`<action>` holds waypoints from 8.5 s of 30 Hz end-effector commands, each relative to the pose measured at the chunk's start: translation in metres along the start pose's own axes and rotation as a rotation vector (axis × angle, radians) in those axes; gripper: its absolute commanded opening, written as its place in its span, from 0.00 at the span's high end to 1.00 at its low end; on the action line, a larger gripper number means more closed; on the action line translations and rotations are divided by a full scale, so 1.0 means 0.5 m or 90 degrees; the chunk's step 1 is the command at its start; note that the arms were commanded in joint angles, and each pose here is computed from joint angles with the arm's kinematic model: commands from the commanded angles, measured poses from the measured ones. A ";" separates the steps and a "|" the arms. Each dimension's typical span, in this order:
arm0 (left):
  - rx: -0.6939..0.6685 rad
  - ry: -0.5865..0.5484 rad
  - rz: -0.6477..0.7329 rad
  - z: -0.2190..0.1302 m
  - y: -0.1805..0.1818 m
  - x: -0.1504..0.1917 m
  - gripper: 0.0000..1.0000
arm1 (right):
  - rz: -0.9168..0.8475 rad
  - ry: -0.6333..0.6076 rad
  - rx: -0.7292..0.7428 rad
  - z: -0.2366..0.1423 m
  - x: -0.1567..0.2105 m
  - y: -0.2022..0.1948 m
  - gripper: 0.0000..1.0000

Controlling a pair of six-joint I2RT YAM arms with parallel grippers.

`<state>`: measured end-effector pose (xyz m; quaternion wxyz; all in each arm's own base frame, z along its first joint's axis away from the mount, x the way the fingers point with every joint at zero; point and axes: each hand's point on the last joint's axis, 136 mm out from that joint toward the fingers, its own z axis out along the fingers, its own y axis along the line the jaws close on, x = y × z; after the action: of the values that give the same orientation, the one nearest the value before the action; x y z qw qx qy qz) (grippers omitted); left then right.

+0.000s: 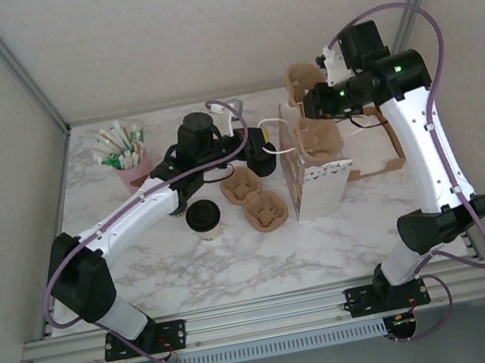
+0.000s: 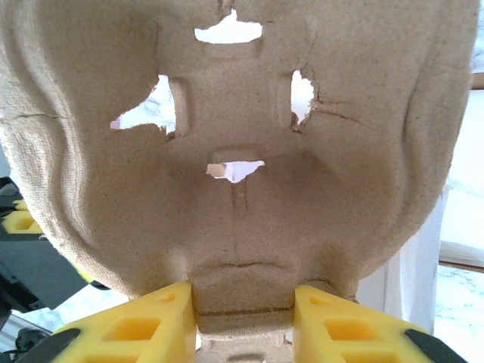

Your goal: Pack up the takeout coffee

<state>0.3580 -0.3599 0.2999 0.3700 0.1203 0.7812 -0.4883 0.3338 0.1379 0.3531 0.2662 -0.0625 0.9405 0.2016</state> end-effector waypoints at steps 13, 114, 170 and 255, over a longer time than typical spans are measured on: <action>0.005 -0.008 0.000 -0.006 -0.010 0.000 0.92 | 0.005 0.046 0.067 0.047 0.030 -0.055 0.67; -0.034 -0.019 -0.005 -0.005 0.016 0.003 0.93 | -0.060 0.194 0.251 0.160 0.120 -0.109 0.69; -0.027 -0.082 -0.005 -0.086 -0.031 -0.006 0.95 | -0.096 0.242 0.208 0.180 0.147 -0.071 0.69; -0.096 -0.107 0.009 -0.091 -0.017 0.011 0.95 | -0.078 0.329 0.286 0.349 0.292 -0.143 0.68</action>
<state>0.3324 -0.3314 0.3012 0.4300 0.0559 0.7891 -0.4351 0.3133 0.1452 0.1088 0.0282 -0.1127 0.9921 -0.0481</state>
